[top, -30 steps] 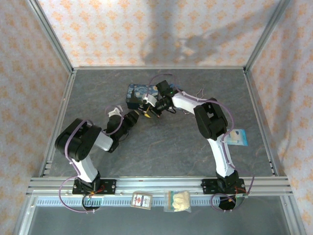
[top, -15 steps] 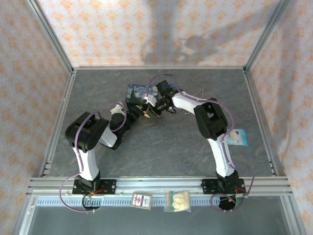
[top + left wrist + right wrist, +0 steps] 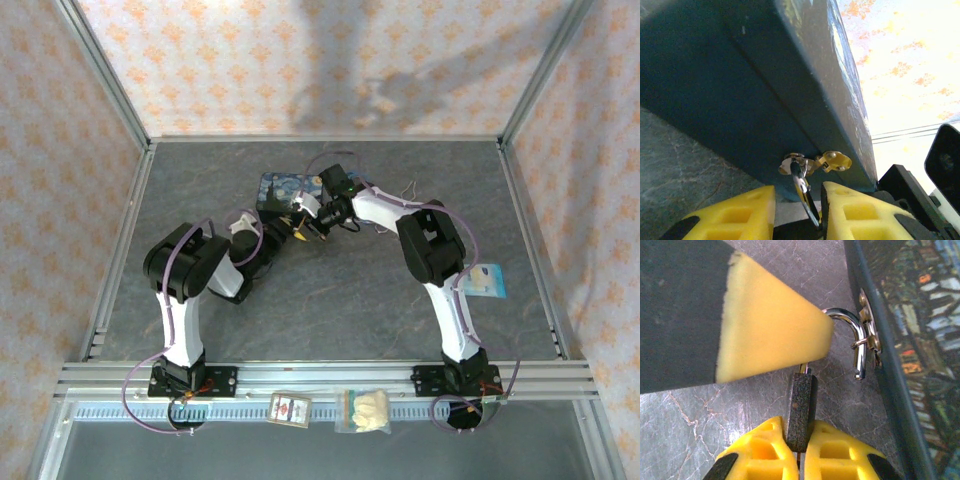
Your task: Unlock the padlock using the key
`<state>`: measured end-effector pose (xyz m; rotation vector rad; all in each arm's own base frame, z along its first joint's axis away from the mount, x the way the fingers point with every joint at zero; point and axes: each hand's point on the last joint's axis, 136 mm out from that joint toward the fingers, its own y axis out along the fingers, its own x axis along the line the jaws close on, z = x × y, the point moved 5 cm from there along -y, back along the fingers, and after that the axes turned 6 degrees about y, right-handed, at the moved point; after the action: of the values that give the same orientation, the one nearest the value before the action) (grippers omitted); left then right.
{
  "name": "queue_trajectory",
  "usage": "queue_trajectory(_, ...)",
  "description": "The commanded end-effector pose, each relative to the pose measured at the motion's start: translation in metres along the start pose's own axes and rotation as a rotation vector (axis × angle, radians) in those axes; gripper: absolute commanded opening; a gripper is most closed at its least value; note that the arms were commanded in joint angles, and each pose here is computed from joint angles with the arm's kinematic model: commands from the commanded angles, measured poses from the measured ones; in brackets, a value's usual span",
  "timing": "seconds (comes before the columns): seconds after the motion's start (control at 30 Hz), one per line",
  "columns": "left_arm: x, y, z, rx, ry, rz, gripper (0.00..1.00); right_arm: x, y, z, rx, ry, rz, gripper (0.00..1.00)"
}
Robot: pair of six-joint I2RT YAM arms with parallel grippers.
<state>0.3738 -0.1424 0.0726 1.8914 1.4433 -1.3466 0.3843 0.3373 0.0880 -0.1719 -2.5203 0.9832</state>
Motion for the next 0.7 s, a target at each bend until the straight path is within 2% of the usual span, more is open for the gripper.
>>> queue_trajectory(0.0, -0.009, 0.007, 0.001, -0.002, -0.002, 0.048, 0.28, 0.006, 0.005, 0.012, 0.018, 0.061, -0.058, 0.0)
queue_trajectory(0.07, -0.01, 0.009, 0.0, -0.003, -0.002, 0.047, 0.28, 0.006, 0.004, 0.011, 0.014, 0.059, -0.057, 0.0)
queue_trajectory(0.13, -0.009, 0.011, 0.002, 0.002, -0.001, 0.048, 0.22, 0.006, 0.004, 0.01, 0.013, 0.058, -0.055, 0.0)
queue_trajectory(0.27, -0.006, 0.009, 0.002, -0.001, -0.007, 0.044, 0.0, 0.006, 0.003, 0.007, 0.004, 0.058, -0.043, 0.0)
queue_trajectory(0.3, -0.006, 0.007, 0.002, -0.004, -0.008, 0.045, 0.0, 0.005, 0.002, 0.007, 0.001, 0.062, -0.033, 0.04)
queue_trajectory(0.4, -0.003, 0.004, 0.003, -0.004, -0.008, 0.035, 0.0, 0.004, -0.003, 0.003, -0.013, 0.085, 0.0, 0.34)
queue_trajectory(0.43, -0.001, 0.002, 0.004, -0.002, -0.009, 0.029, 0.0, 0.005, -0.005, 0.002, -0.019, 0.095, 0.007, 0.39)
queue_trajectory(0.53, -0.002, 0.0, 0.003, -0.011, -0.012, 0.043, 0.0, 0.012, -0.017, -0.005, -0.067, 0.12, 0.036, 0.47)
queue_trajectory(0.67, -0.002, -0.002, 0.005, -0.009, -0.028, 0.057, 0.0, 0.014, -0.041, -0.016, -0.126, 0.214, 0.147, 0.49)
